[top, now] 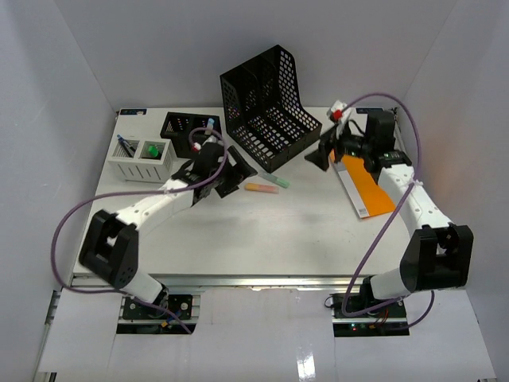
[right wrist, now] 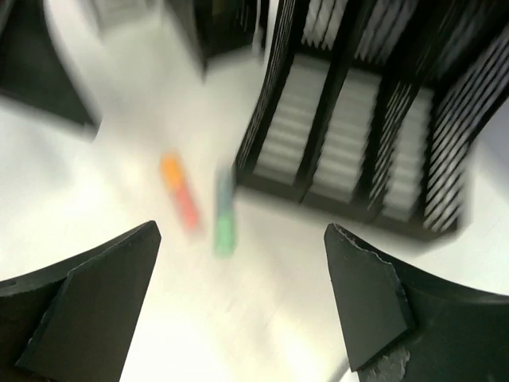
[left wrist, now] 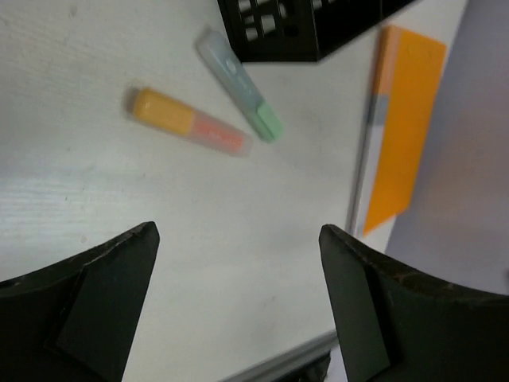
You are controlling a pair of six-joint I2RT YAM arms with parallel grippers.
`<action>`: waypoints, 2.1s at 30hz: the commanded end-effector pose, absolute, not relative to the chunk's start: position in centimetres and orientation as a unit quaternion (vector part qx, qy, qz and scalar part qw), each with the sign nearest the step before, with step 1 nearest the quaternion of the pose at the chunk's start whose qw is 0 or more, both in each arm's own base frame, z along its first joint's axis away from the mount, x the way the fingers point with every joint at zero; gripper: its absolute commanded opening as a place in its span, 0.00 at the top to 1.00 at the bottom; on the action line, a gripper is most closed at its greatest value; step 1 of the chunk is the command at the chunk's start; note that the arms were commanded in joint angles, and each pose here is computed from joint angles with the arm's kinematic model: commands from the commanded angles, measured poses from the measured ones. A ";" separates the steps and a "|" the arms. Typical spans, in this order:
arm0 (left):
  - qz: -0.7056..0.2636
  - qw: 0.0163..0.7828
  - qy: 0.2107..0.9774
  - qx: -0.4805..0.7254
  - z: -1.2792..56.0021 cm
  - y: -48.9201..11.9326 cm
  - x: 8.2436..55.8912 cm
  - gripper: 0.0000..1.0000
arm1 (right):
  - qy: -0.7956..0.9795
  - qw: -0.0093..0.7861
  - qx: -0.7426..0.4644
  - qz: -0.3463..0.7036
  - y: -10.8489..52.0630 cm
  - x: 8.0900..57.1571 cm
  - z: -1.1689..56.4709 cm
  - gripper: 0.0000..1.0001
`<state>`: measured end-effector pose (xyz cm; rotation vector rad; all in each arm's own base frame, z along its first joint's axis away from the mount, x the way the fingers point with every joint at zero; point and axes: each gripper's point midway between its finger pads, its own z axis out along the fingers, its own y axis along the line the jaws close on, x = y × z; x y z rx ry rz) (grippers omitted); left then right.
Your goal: Organize the desk
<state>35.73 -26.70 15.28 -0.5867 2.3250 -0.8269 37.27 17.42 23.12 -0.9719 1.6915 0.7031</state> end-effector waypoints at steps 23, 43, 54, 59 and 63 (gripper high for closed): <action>-0.039 0.195 0.917 -0.345 5.5 -27.5 38.5 0.19 | 0.719 0.477 -0.379 0.334 14.4 30.3 18.3 0.10; -0.040 0.200 0.927 -0.314 4.5 -27.7 41.8 0.28 | 0.727 0.470 -0.381 0.324 14.1 30.6 17.0 0.09; -0.020 0.187 0.940 -0.284 2.6 -27.0 42.2 0.35 | 0.729 0.470 -0.382 0.319 13.9 30.7 16.8 0.09; 0.005 0.166 0.949 -0.267 0.6 -25.8 40.7 0.35 | 0.729 0.470 -0.383 0.318 13.9 30.7 16.8 0.09; 0.014 0.161 0.951 -0.264 -0.2 -24.5 39.8 0.41 | 0.728 0.470 -0.384 0.319 13.9 30.7 16.8 0.09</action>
